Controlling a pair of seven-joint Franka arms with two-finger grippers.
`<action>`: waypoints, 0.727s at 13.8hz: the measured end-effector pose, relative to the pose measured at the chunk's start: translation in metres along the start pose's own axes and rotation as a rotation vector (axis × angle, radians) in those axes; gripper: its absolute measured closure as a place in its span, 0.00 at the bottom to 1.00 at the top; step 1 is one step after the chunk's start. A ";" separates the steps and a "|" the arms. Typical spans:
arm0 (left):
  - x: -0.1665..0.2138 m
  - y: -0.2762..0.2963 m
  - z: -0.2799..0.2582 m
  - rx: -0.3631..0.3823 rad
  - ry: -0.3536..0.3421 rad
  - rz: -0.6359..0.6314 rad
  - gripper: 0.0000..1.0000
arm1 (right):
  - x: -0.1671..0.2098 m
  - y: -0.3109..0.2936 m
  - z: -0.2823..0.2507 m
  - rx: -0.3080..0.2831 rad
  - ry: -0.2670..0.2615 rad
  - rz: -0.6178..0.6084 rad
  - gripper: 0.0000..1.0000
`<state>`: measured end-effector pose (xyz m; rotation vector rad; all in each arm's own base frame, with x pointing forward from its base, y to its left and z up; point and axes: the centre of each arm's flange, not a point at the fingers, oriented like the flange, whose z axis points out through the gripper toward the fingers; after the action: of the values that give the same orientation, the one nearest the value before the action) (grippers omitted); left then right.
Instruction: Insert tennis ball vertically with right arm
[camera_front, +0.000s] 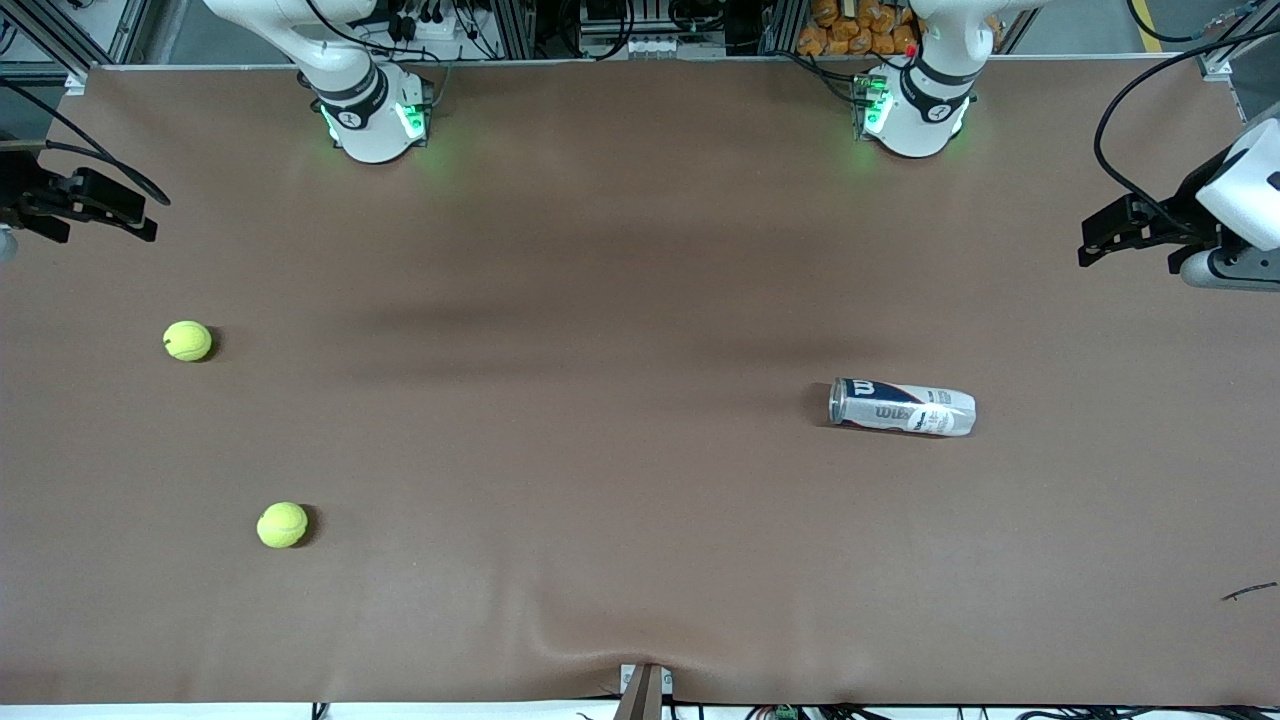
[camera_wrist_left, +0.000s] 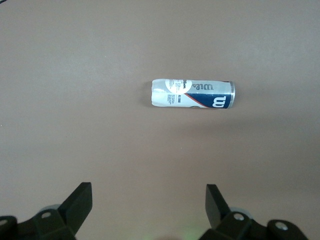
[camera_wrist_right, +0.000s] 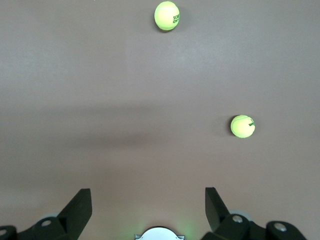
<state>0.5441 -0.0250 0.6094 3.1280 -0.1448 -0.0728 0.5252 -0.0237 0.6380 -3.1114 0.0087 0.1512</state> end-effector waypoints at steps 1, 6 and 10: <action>0.000 0.000 0.000 0.000 -0.002 0.000 0.00 | 0.000 0.000 0.000 0.000 0.000 0.000 0.00; -0.001 -0.008 -0.001 0.007 -0.003 -0.019 0.00 | 0.000 0.000 0.000 0.000 0.000 0.000 0.00; 0.002 -0.011 0.003 0.028 -0.016 -0.020 0.00 | 0.000 0.000 0.000 0.000 0.000 0.000 0.00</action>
<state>0.5472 -0.0146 0.6059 3.1576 -0.1162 -0.0961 0.5252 -0.0238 0.6380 -3.1114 0.0083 0.1513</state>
